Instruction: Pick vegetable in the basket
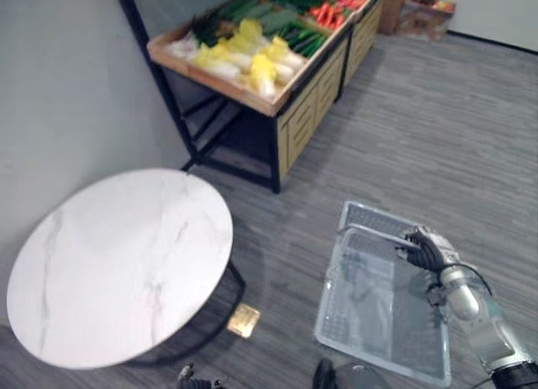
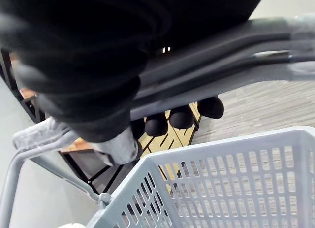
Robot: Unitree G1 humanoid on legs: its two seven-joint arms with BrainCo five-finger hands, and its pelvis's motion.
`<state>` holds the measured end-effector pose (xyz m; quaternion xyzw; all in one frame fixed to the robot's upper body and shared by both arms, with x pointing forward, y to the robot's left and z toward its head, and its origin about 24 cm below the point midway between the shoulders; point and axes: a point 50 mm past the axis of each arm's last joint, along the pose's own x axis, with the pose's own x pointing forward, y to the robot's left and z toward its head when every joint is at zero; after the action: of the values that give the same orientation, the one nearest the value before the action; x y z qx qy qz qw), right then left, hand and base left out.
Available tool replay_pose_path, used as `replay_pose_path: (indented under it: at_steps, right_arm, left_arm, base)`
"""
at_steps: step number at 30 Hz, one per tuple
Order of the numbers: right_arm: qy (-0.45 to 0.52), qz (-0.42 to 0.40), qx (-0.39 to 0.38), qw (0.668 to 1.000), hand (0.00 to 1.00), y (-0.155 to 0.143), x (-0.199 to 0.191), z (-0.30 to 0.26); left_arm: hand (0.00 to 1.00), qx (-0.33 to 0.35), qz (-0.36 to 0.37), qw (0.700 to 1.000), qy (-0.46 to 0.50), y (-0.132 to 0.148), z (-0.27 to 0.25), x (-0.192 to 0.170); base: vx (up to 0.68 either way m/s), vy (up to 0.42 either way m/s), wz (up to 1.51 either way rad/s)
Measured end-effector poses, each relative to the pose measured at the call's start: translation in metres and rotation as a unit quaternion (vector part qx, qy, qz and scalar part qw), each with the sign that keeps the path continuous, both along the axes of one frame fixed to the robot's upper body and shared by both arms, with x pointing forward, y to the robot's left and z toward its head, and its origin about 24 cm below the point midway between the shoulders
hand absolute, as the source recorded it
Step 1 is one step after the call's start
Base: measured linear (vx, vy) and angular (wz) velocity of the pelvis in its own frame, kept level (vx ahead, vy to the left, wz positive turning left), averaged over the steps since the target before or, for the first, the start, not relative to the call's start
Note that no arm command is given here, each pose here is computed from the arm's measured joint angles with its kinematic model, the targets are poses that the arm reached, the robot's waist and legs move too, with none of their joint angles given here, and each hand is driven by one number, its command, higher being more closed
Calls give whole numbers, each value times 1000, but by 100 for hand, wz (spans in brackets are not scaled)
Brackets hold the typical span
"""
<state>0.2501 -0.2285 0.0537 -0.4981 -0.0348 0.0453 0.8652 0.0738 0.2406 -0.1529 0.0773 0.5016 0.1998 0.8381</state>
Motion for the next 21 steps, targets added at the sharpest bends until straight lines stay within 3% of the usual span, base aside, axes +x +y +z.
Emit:
replay_pose_path:
  at_steps: [3, 14, 21]
  right_arm:
    - [0, 4, -3, 1000, 100, 1, 2, 1]
    - [7, 5, -19, 1000, 100, -4, 8, 0]
    - [5, 4, -5, 1000, 100, 2, 10, -1]
  left_arm:
    - [0, -12, -16, 1000, -18, -14, 0, 5]
    - [0, -25, -14, 999, -17, -23, -2, -2]
    - [0, -9, -49, 998, -41, -18, 5, 23]
  base:
    - [3, 129, -113]
    - [102, 176, -69]
    - [23, 150, -42]
